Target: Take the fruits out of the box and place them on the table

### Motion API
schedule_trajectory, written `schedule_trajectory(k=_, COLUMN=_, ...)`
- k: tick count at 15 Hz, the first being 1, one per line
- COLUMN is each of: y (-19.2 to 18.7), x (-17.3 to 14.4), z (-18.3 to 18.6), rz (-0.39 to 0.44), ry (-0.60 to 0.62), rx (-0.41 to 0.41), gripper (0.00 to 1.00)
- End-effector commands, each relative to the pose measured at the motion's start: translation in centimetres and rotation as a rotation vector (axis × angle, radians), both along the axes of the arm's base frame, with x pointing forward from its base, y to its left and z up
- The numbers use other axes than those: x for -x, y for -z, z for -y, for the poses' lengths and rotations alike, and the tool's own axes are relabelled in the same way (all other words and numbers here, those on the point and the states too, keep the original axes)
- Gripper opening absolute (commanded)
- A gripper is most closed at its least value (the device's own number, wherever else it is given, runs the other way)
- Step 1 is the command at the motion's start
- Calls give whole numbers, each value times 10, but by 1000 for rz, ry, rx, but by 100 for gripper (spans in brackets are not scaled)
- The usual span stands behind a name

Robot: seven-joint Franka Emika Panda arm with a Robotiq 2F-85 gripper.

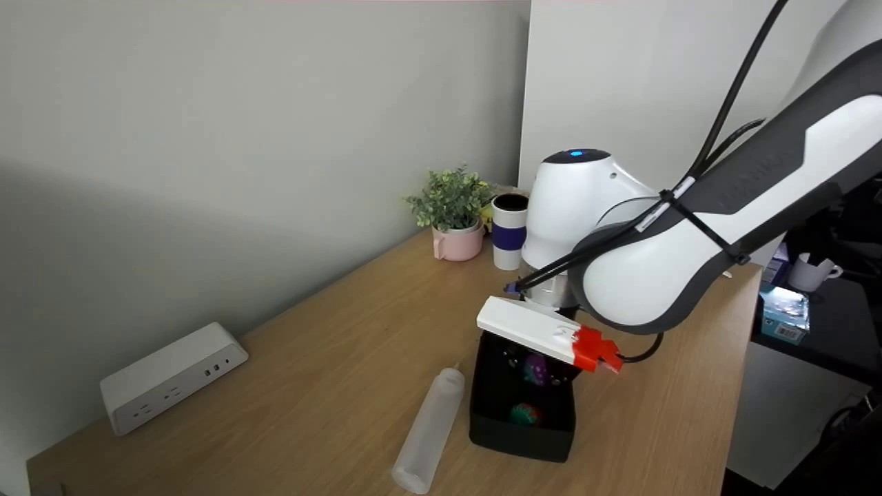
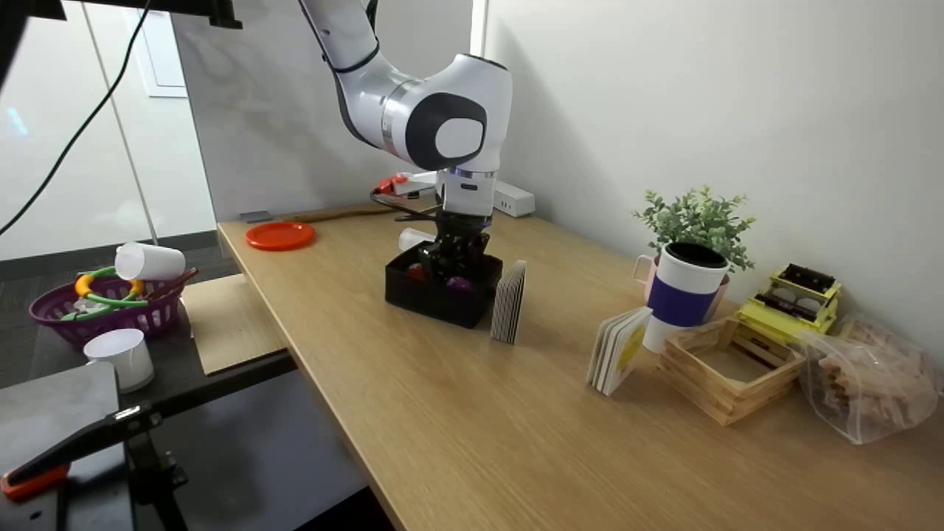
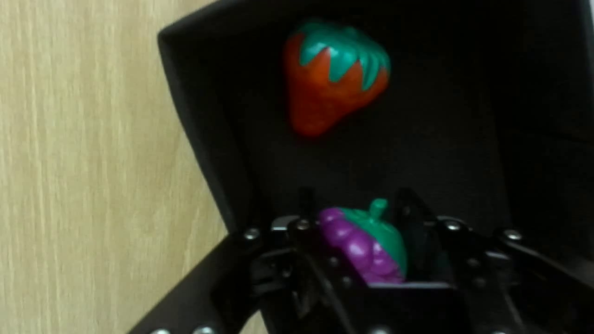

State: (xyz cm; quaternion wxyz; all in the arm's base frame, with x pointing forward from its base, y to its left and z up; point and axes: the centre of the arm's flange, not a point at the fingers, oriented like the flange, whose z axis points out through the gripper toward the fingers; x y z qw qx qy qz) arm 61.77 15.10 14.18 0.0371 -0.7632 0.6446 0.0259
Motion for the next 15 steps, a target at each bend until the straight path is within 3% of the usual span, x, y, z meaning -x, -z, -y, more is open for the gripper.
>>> schedule_trajectory(k=1, y=-23, x=8, z=-4, rz=71, ry=-2, rx=63, gripper=21)
schedule_trajectory(k=15, y=-98, x=17, z=-13, rz=263, ry=5, rx=215, gripper=21)
